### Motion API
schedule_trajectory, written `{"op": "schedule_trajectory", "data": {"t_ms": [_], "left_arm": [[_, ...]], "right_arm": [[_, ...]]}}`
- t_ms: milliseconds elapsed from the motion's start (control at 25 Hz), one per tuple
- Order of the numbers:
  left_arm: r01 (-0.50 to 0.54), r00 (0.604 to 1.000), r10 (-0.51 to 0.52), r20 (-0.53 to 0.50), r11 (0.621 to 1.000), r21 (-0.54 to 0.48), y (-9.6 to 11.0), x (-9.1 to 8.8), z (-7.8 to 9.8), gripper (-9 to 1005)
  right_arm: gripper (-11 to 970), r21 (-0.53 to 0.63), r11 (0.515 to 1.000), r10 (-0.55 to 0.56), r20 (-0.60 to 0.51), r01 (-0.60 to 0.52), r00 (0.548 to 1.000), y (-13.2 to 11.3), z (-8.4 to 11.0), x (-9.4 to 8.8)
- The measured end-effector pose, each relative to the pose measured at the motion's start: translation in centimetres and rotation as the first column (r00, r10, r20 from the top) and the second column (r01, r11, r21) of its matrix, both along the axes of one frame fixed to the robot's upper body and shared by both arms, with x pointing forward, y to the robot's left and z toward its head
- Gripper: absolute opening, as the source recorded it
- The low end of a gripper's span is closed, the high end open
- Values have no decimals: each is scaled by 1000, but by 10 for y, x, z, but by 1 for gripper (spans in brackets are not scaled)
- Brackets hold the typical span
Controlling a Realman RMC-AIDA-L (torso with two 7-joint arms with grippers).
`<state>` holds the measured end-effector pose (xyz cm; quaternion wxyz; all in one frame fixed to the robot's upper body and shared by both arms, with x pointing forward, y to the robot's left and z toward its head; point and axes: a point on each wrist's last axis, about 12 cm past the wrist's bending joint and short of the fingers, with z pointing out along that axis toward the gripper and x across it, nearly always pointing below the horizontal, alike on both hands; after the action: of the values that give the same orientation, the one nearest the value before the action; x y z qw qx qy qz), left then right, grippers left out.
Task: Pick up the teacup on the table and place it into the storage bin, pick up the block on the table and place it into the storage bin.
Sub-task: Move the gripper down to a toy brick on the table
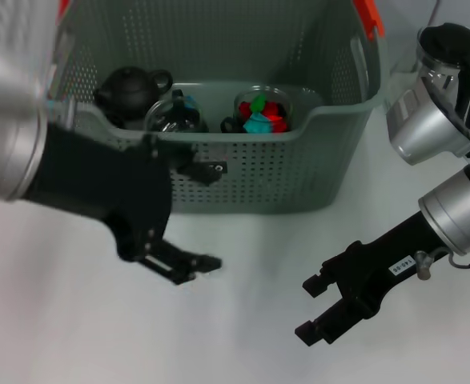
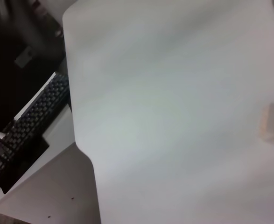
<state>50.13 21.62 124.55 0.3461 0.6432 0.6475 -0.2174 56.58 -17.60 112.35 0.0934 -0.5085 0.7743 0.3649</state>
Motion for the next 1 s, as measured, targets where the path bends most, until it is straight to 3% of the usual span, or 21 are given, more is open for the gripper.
{"op": "schedule_trajectory", "data": {"t_ms": [200, 440, 760, 1000], "left_arm": [[39, 999, -38, -9, 992, 119, 0, 5, -27, 951], [93, 995, -80, -54, 951, 294, -16, 30, -60, 951], [186, 983, -166, -85, 869, 459, -49, 49, -85, 950], [208, 978, -192, -83, 846, 492, -64, 62, -94, 950]], "right_arm": [[947, -8, 1000, -12, -4, 12, 1000, -2, 1, 1], [947, -13, 1000, -26, -13, 25, 1000, -3, 2, 2], [946, -27, 999, -33, -24, 33, 999, -3, 3, 2], [946, -50, 998, -39, -25, 38, 999, -5, 3, 4]]}}
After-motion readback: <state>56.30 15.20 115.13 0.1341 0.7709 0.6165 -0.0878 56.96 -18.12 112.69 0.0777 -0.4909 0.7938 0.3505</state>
